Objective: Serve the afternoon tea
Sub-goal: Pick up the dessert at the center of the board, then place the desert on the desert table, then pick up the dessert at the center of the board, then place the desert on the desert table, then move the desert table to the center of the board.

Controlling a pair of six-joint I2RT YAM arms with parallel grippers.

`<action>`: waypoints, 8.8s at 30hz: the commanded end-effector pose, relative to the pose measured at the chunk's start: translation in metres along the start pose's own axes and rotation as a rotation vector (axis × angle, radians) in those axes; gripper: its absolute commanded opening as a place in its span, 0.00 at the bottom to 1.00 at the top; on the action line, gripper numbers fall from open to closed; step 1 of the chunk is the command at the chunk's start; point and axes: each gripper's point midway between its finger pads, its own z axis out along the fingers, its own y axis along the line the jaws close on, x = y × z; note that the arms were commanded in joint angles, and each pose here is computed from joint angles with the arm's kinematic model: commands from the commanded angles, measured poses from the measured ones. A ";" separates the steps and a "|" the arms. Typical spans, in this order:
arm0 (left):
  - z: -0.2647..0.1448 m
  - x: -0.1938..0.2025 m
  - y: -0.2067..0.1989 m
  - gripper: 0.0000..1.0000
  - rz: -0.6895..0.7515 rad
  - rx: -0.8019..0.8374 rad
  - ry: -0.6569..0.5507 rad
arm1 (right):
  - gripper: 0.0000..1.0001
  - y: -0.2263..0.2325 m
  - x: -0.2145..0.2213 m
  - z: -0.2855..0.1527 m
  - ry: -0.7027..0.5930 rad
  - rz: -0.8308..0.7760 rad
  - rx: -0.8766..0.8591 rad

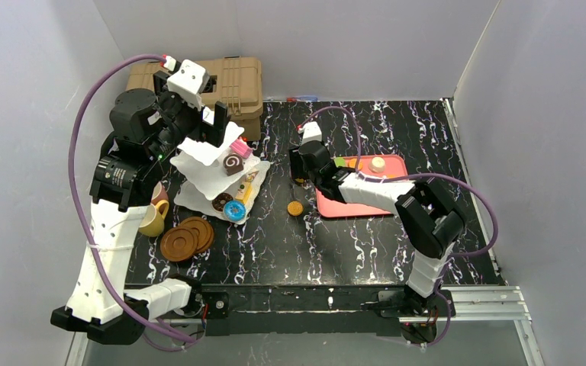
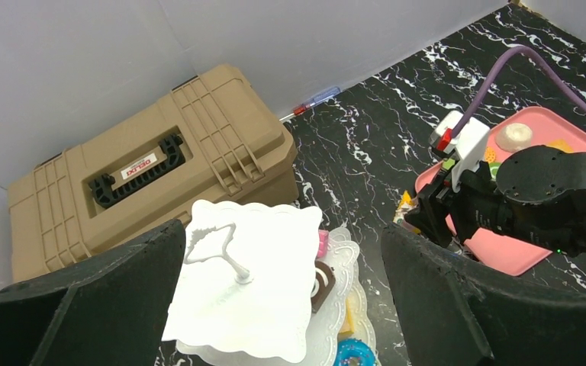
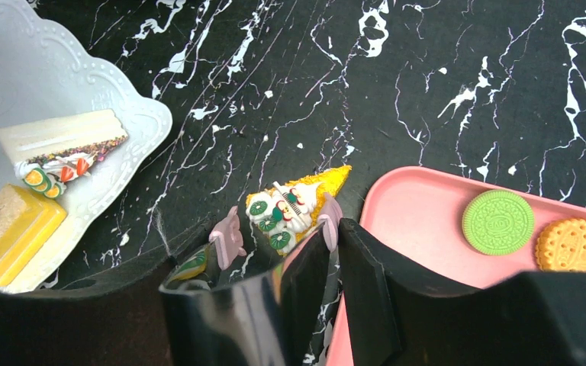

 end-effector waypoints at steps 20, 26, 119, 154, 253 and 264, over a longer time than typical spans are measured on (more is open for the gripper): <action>0.003 -0.002 0.011 0.97 0.021 -0.033 -0.015 | 0.13 0.000 -0.051 -0.011 -0.147 0.001 -0.011; 0.004 -0.002 0.016 0.97 0.006 -0.043 -0.017 | 0.12 0.025 -0.088 -0.059 -0.200 0.023 -0.163; -0.001 -0.002 0.012 0.98 -0.028 -0.024 -0.025 | 0.62 0.108 -0.028 -0.161 -0.150 0.041 -0.376; 0.000 -0.006 0.014 0.98 -0.023 -0.028 -0.029 | 0.66 0.054 0.061 -0.088 0.035 -0.009 -0.218; 0.016 0.080 0.073 0.94 -0.127 -0.063 0.205 | 0.56 0.142 -0.265 -0.154 -0.480 0.013 -0.454; 0.053 0.075 0.058 0.82 -0.172 0.290 0.171 | 0.57 0.052 -0.209 -0.180 -0.398 0.045 -0.286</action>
